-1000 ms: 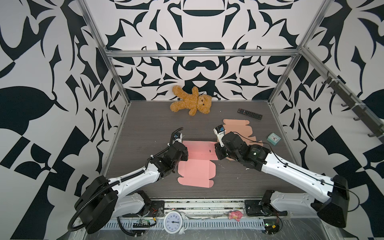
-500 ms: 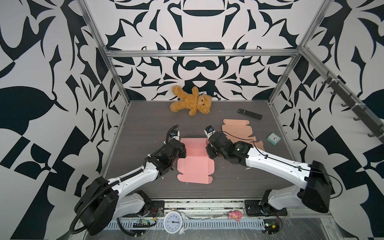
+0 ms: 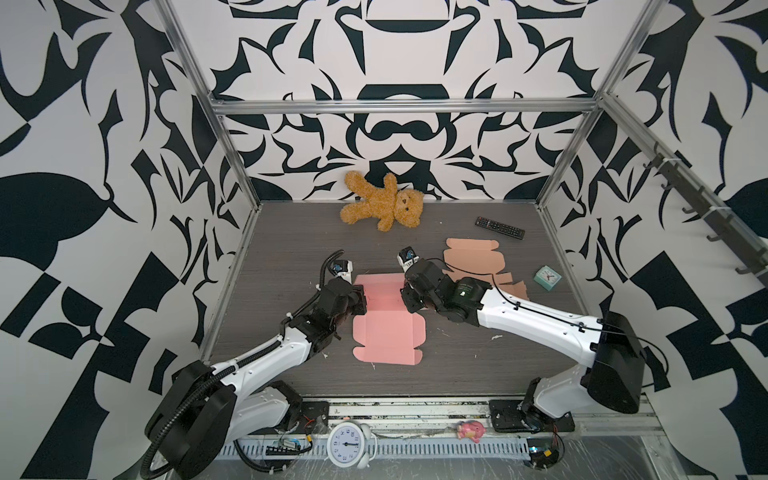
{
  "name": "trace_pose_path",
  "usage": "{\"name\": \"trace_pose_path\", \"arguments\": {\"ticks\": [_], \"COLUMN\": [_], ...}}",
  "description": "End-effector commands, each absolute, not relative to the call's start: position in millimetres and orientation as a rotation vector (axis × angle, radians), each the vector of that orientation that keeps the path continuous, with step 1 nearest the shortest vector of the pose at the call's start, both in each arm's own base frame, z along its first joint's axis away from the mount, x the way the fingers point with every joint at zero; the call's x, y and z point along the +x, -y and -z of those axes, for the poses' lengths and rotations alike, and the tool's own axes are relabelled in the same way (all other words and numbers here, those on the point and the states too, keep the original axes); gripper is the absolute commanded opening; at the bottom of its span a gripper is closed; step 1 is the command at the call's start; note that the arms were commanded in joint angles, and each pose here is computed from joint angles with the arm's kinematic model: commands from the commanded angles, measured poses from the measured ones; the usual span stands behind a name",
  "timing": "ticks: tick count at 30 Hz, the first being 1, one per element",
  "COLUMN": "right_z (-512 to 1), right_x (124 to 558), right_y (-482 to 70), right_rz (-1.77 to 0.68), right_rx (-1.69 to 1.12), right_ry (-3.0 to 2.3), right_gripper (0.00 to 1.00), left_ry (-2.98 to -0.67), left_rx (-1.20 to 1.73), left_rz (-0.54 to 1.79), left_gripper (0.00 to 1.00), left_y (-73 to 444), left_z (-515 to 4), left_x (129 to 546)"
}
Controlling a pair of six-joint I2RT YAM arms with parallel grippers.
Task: Fold the paper box
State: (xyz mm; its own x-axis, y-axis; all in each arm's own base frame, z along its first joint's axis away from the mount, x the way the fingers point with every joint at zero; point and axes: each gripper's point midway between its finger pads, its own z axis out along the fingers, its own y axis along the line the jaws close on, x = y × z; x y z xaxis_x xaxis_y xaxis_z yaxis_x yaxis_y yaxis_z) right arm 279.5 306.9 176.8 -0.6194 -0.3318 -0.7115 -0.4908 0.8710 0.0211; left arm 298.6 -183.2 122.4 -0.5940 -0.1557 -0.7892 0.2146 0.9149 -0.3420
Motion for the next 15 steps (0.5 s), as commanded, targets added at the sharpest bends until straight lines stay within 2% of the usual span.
{"name": "trace_pose_path", "arguments": {"ticks": [1,15], "right_z": [-201,-221], "right_x": [280,239], "right_y": [-309,-290], "right_rz": [-0.331,-0.574], "right_rx": [-0.559,-0.522], "right_ry": [-2.204,-2.107], "right_gripper": [0.10,0.10], "left_ry": [-2.145,-2.232], "left_rx": [0.025,-0.072], "left_rz": [0.558,0.539], "left_gripper": [0.07,0.06], "left_y": [183,159], "left_z": [-121,-126], "left_x": [299,298]}}
